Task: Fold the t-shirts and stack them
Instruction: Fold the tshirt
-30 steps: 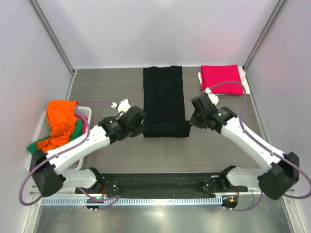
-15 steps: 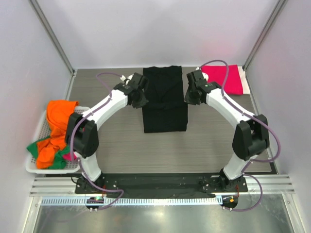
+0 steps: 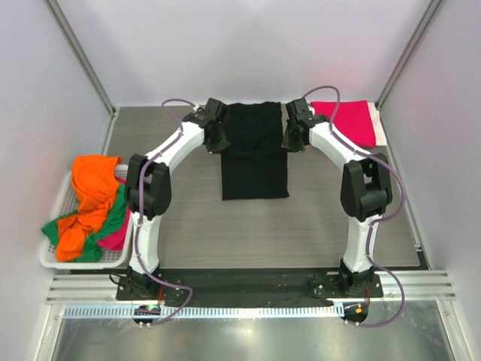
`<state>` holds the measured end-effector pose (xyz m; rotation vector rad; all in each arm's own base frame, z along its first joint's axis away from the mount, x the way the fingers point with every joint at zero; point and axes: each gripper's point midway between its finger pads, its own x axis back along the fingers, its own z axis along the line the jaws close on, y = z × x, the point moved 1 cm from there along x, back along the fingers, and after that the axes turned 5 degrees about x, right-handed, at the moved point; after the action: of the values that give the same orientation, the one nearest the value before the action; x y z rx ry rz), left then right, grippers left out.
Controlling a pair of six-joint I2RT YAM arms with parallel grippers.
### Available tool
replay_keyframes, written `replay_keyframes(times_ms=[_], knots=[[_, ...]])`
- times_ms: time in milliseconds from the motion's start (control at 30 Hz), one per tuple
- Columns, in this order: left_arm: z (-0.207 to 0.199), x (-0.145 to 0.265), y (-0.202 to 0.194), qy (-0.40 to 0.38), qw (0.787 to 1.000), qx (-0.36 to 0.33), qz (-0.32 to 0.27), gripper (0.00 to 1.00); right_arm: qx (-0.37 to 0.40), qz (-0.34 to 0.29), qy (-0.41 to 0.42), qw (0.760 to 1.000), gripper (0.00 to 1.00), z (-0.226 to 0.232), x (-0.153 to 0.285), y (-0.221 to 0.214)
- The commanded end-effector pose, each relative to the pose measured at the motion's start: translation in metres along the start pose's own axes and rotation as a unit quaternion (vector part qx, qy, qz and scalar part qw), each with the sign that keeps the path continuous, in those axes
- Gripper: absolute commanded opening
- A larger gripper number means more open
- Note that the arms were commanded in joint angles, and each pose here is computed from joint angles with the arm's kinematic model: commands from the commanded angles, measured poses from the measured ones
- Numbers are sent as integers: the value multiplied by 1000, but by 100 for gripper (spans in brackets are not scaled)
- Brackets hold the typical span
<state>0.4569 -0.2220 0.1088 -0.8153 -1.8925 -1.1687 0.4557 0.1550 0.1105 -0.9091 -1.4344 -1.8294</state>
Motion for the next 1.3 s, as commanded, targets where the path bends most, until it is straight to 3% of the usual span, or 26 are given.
replay_keyframes(times_ms=[0, 167, 267, 300, 333, 367, 400, 433, 467, 500, 600, 633, 700, 800, 867, 967, 1000, 1267], knots=[[5, -7, 8, -3, 1000, -12, 11, 0, 2, -27, 16, 1000, 1, 8, 0, 24], [6, -26, 8, -7, 1000, -7, 28, 1, -4, -15, 12, 1000, 1, 12, -22, 23], [11, -43, 12, -6, 999, -1, 41, 8, -19, -10, -6, 1000, 2, 6, -35, 26], [1, -39, 22, -24, 999, -1, 39, 17, -23, -9, -6, 1000, 10, 7, -38, 28], [1, -41, 26, -25, 999, 1, 42, 22, -31, -21, -4, 999, 25, 8, -36, 41], [7, -57, 23, -13, 998, 5, 57, 28, -34, -20, -5, 999, 59, 8, -39, 45], [-1, -41, 48, -31, 998, 15, 47, 39, -30, -10, -11, 999, 68, 7, -49, 44], [-1, -42, 54, -32, 998, 20, 51, 45, -34, -35, -5, 999, 74, 13, -42, 71], [3, -43, 63, -32, 998, 27, 51, 51, -33, -18, -18, 999, 76, 9, -38, 69], [0, -27, 74, -38, 998, 28, 41, 58, -33, -35, -7, 999, 77, 18, -29, 86], [0, 11, 98, -49, 998, 26, -7, 66, -26, -59, 23, 998, 77, 34, 8, 98], [16, -1, 76, -27, 999, 28, 20, 68, -15, -47, 21, 999, 77, 34, 6, 83], [12, 28, 82, -53, 998, 34, -12, 69, -1, -48, 35, 998, 78, 42, 18, 66], [28, 25, 43, -45, 998, 43, 24, 68, 8, -28, 65, 997, 77, 52, 21, 40], [29, 43, 21, -61, 997, 44, 31, 66, 10, 23, 58, 998, 77, 34, 10, -10], [29, 47, -12, -80, 995, 40, 52, 66, 8, 21, 95, 995, 73, 31, 27, -29], [35, 47, -28, -82, 994, 42, 58, 66, 8, 48, 89, 995, 73, 18, 20, -57], [50, 38, -99, -100, 989, 42, 97, 63, -9, 71, 134, 988, 62, 4, 30, -110]])
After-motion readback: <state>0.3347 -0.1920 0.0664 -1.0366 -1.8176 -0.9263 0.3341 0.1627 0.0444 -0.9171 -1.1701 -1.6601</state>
